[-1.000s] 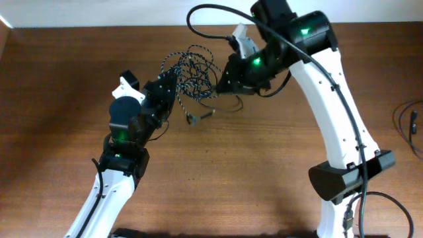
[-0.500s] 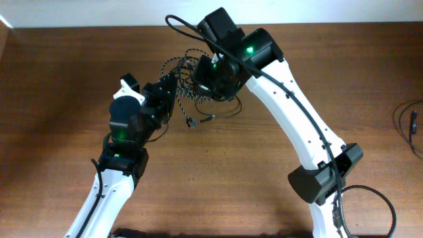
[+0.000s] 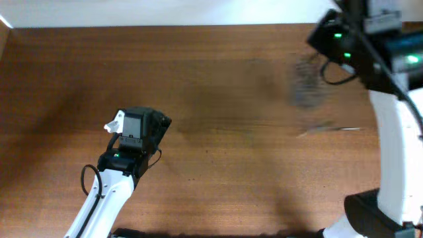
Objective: Untangle cables
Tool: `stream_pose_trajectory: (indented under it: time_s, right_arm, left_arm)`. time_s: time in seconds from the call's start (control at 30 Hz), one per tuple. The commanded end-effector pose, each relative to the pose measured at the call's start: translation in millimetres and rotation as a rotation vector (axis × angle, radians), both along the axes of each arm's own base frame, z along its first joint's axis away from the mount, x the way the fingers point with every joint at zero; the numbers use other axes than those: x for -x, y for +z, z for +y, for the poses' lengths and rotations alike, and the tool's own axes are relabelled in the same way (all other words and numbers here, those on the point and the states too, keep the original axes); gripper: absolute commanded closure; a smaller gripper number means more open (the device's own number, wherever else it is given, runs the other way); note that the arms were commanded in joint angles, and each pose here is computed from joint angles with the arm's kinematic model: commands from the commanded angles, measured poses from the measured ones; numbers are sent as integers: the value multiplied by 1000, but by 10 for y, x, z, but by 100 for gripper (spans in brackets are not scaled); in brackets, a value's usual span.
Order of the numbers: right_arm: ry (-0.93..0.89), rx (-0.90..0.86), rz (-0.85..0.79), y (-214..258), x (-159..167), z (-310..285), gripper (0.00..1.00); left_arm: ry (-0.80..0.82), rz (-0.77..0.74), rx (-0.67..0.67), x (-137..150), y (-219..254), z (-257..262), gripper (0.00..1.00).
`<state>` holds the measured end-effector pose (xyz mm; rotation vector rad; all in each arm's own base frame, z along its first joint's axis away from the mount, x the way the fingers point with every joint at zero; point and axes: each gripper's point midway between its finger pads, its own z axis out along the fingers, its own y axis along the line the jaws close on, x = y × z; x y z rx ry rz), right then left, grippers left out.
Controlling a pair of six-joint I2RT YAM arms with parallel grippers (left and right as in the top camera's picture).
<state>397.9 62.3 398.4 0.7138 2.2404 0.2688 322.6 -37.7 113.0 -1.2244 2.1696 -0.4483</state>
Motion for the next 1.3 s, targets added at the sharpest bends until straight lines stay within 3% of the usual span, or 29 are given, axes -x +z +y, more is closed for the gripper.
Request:
stream_pose_trajectory:
  time_s: [0.0,0.03,0.07,0.1,0.13,0.17,0.27,0.3,0.37,0.53,0.63,0.67,0.7,0.73,0.8,0.87,0.93,1.03,1.13,1.17,1.2,1.27]
  right_arm:
    - [34,-55,-9,103,119,-25,96]
    - [150,-72,-13,119,117,142,96]
    - [354,-85,-50,198,122,411,96]
    - [592,-113,-107,312,196,729,96]
    - [942,-169,-212,502,444,1146,96]
    - [1098,-200,-270,597,604,1302,96]
    - [1213,-276,-319,722,764,1431,96]
    - [1240,-305,-325,755,815,1461,96]
    - [1284,-352,-336,810,900,1506,96]
    - [1254,-320,-345,805,820,1483,96]
    - [925,-249,-219,586,437,1203,96]
    - [719,-183,-172,468,235,948,96]
    - [521,-113,-134,364,96,656,96]
    - [361,-54,-104,288,31,395,96]
    - [292,-3,-104,270,-17,257,96]
    - [410,-106,-75,200,-8,533,96]
    - [750,-418,-51,336,266,1207,96]
    - [1064,-692,-118,828,649,1597,96]
    - [1264,-813,-194,1200,878,1700,96]
    - [1282,-798,-227,1241,867,1703,96]
    - [1251,-744,-261,1205,772,1687,96]
    - [1132,-572,-342,1093,462,1605,96]
  left_arm:
    - [9,-21,-19,-31,39,38,1]
    - [-95,-69,104,-116,142,-246,1]
    - [-295,-174,136,-225,351,-527,1]
    - [-526,-328,76,-314,615,-759,1]
    - [-818,-521,11,-277,920,-1071,1]
    - [-1095,-692,4,-68,1154,-1373,1]
    - [-1258,-741,53,165,1182,-1524,0]
    - [-1267,-742,63,184,1186,-1535,17]
    - [-1266,-743,61,181,1187,-1535,1]
    - [-1233,-703,45,143,1113,-1493,1]
    - [-959,-396,-44,-26,577,-1091,1]
    - [-738,-253,-50,-86,374,-816,1]
    - [-652,-208,-44,-97,314,-716,1]
    - [-637,-204,-30,-95,313,-717,1]
    - [-643,-189,-22,-66,287,-724,1]
    - [-714,-213,46,-13,347,-877,1]
    - [-929,-305,-31,64,429,-1115,1]
    - [-1143,-552,-105,139,797,-1780,1]
    - [-1138,-478,-95,66,482,-1972,1]
    - [-1125,-473,-80,-50,348,-2032,65]
    - [-1066,-438,-90,-154,227,-1982,100]
    - [-974,-415,-104,-270,218,-1807,100]
